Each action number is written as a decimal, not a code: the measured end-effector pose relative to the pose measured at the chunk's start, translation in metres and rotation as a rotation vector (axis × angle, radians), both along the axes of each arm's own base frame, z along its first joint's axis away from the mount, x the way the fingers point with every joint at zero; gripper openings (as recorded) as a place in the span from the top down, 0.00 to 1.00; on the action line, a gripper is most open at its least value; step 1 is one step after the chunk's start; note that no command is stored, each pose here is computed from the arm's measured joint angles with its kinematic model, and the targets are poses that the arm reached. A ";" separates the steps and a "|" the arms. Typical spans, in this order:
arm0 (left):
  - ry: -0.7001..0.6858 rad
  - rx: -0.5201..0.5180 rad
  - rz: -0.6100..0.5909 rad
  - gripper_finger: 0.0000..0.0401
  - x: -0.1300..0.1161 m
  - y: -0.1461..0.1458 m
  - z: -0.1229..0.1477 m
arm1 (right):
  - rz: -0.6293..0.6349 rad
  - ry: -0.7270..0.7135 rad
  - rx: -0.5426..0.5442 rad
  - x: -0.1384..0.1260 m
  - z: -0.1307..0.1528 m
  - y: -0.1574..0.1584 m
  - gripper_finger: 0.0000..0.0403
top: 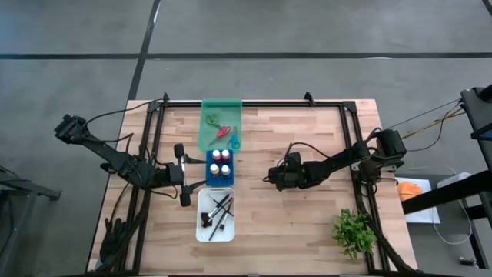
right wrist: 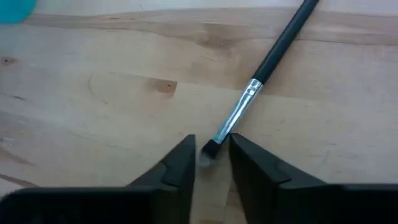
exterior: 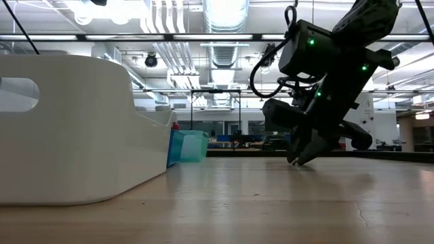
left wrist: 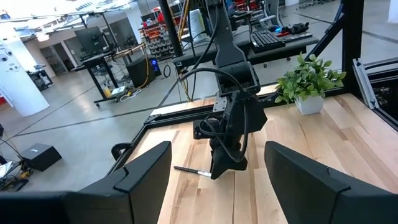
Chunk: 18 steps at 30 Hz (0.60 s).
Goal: Pick & Place Paint Supplies
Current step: Put the black eyeshadow brush into the white bin
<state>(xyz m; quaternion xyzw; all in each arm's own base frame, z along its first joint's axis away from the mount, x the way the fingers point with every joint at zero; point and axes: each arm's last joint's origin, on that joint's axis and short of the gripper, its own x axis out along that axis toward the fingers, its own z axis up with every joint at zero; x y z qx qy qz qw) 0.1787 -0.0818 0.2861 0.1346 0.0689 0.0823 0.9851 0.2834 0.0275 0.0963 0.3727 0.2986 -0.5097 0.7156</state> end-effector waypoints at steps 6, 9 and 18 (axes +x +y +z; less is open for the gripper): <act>0.000 0.000 0.000 0.34 0.000 0.000 0.000 | 0.015 0.017 -0.011 0.000 -0.002 0.000 0.95; 0.001 0.000 0.000 0.34 0.000 0.000 0.000 | 0.045 0.012 -0.018 -0.001 0.001 0.003 0.97; 0.010 0.005 0.000 0.34 0.000 0.000 -0.001 | 0.179 -0.072 -0.052 -0.006 0.024 0.034 0.97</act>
